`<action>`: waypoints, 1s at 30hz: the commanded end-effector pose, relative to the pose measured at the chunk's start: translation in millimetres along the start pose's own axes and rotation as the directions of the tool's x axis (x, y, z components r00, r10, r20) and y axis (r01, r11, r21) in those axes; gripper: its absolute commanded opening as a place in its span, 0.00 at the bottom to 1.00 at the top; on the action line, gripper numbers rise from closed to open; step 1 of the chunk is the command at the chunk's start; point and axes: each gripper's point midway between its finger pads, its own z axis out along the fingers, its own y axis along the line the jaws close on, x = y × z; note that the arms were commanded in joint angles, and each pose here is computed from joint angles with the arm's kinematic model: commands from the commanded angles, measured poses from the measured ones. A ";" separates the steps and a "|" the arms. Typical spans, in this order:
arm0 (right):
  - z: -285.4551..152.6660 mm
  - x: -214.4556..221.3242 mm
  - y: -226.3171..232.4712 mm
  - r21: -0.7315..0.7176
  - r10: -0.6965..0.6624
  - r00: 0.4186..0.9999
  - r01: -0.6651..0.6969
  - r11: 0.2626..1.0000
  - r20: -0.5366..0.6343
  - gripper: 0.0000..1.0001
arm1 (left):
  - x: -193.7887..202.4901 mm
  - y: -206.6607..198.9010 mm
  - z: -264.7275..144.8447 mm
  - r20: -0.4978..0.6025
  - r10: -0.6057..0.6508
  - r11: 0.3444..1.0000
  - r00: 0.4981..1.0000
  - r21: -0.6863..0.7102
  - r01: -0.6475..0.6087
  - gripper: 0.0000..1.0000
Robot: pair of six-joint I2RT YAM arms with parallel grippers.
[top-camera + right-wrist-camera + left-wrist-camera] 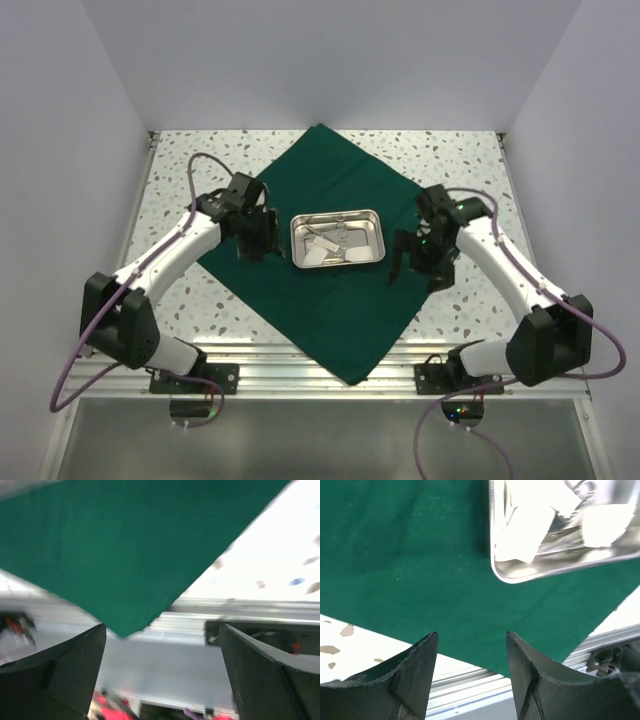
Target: Prepare the surgical pack
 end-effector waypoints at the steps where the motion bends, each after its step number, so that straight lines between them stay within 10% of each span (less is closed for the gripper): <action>1: 14.2 71.2 51.0 -0.201 -0.124 0.981 0.093 0.975 -0.148 0.99 | -18.4 -13.2 -48.1 0.152 -0.008 0.998 0.988 0.056 0.000 0.60; 12: 52.9 149.9 70.9 -0.356 0.133 0.974 -0.191 0.915 -0.182 0.79 | 1.6 -21.5 -108.7 0.247 0.072 0.980 0.966 0.164 -0.115 0.61; 30: 117.4 180.0 56.8 -0.297 0.220 0.956 -0.270 0.916 -0.193 0.54 | 13.8 -27.7 -129.0 0.249 0.049 0.969 0.967 0.223 -0.107 0.59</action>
